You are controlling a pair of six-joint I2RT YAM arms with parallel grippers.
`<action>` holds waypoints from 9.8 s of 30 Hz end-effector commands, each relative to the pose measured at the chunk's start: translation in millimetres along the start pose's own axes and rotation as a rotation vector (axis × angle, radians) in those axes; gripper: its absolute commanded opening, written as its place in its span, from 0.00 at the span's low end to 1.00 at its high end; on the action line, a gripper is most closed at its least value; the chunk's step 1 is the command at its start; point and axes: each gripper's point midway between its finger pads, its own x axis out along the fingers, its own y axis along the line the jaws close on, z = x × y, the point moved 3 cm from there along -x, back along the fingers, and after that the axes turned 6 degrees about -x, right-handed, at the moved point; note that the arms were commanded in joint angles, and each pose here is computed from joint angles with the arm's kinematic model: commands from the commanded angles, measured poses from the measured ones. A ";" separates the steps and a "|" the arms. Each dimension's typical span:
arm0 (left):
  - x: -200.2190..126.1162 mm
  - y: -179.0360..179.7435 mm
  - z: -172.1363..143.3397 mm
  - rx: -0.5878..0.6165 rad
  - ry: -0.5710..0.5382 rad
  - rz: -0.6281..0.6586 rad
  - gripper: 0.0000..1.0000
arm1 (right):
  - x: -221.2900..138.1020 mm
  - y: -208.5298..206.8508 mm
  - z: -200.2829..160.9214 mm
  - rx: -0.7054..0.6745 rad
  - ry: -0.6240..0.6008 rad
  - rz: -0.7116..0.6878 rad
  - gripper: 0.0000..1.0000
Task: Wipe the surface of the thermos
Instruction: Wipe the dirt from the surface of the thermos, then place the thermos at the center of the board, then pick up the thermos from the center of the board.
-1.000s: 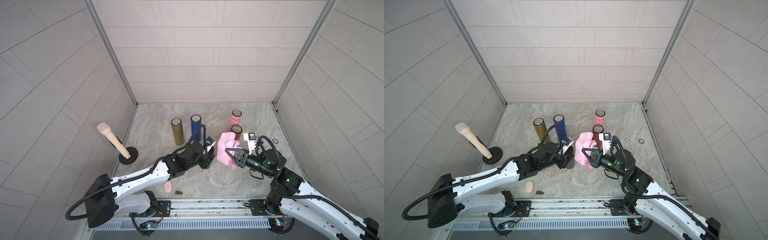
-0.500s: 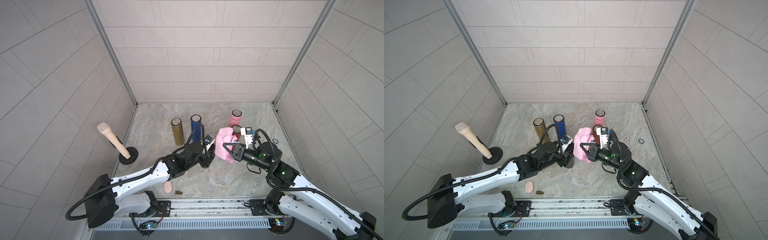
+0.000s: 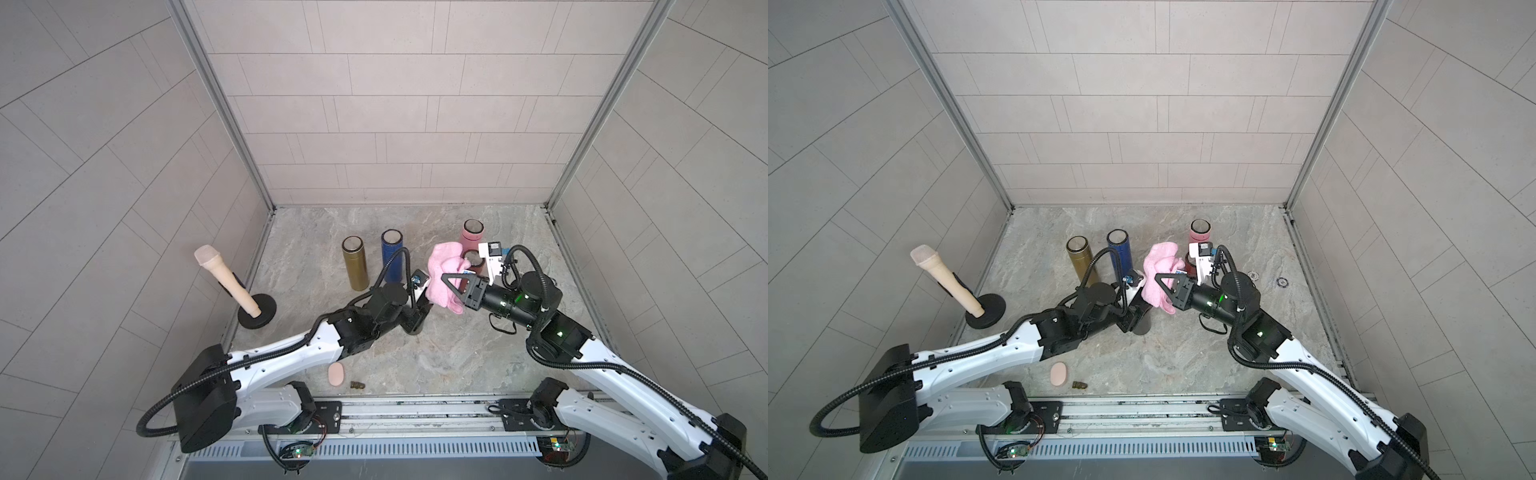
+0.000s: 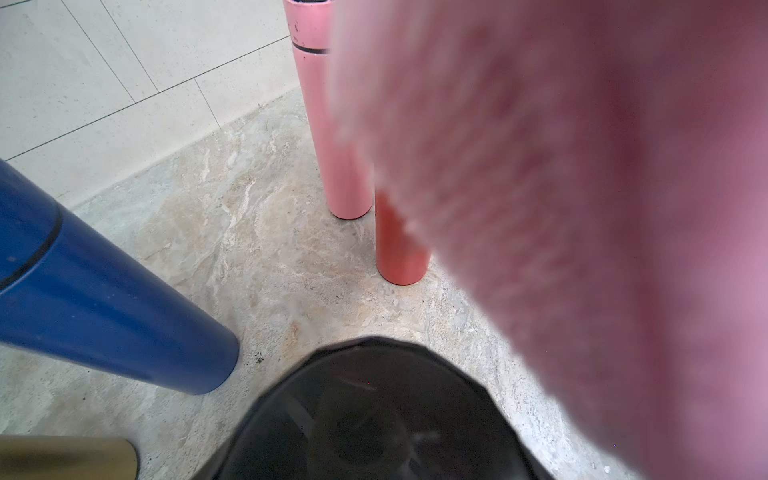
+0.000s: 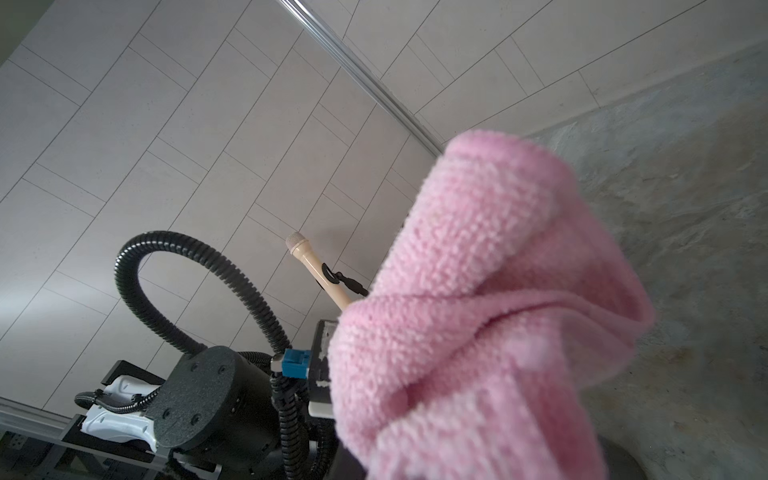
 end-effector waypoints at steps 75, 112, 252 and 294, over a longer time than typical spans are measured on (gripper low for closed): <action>-17.3 10.0 23.5 -0.160 -0.056 -0.026 0.00 | -12.4 -59.3 -66.2 -0.147 0.328 -0.426 0.00; -91.6 27.3 91.2 -0.752 -0.286 -0.042 0.00 | -60.6 -26.1 -98.8 -0.301 0.140 -0.081 0.00; 64.6 166.5 71.5 -0.433 -0.040 0.619 0.89 | -97.4 -66.5 -29.3 -0.449 0.008 -0.679 0.00; -12.2 94.7 40.9 -0.676 0.017 0.288 0.00 | -46.8 -34.6 -120.3 -0.366 0.309 -0.292 0.00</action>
